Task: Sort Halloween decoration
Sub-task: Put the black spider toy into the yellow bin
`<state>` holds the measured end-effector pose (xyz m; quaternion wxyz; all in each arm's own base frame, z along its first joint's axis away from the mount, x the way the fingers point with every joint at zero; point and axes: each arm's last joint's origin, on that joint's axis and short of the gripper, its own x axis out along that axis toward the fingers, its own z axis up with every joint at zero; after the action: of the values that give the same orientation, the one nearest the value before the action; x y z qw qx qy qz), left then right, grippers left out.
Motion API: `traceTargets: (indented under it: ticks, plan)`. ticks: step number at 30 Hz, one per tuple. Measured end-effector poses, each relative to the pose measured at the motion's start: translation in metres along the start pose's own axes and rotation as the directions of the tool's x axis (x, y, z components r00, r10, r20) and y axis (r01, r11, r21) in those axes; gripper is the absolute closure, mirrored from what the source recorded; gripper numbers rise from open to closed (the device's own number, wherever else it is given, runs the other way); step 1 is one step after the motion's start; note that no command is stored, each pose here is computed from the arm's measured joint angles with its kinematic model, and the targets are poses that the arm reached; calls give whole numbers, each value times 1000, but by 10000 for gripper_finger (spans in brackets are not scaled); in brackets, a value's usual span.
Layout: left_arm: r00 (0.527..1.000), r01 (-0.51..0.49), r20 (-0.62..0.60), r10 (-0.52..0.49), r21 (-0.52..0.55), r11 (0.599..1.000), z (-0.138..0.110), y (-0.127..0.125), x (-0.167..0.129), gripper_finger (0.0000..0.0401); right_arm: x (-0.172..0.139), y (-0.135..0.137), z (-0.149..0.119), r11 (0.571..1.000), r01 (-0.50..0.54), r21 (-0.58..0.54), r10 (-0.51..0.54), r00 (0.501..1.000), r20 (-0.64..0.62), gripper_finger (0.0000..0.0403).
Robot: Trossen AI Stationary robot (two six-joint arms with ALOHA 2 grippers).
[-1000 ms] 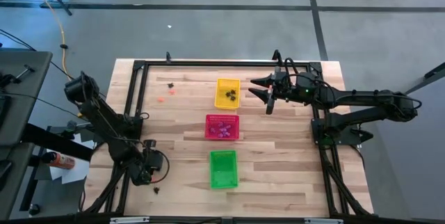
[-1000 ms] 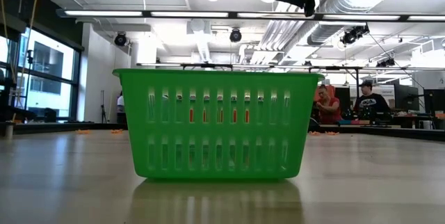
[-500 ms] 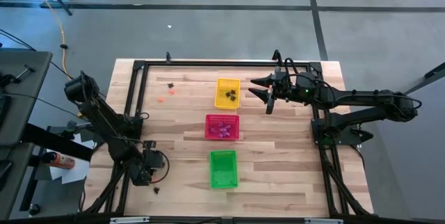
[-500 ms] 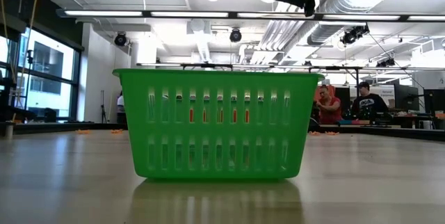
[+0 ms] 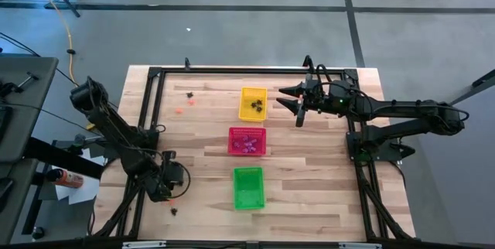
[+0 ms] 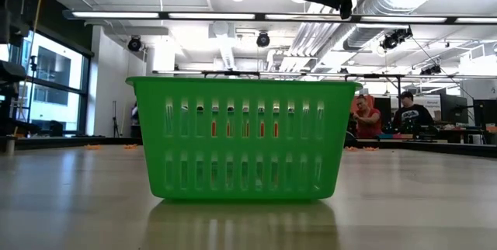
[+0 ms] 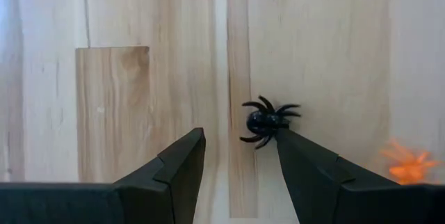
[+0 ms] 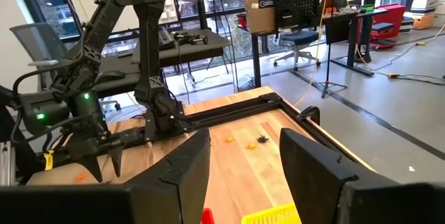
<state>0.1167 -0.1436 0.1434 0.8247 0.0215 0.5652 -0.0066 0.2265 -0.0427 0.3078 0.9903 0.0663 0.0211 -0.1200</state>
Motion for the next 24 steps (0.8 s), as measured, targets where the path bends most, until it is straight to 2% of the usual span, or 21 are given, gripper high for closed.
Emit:
traceTargets:
  ticks: [9, 24]
  plan:
    - [1000, -20, -23, 21, 41, 999, -1, -5, 11, 229, 0, 0, -1, 1000, 2, -1, -2, 1000, -13, 234]
    - [997, -67, 42, 65, 37, 997, 3, -12, 23, 229, 0, 0, -2, 1000, 2, -1, -2, 1000, -17, 234]
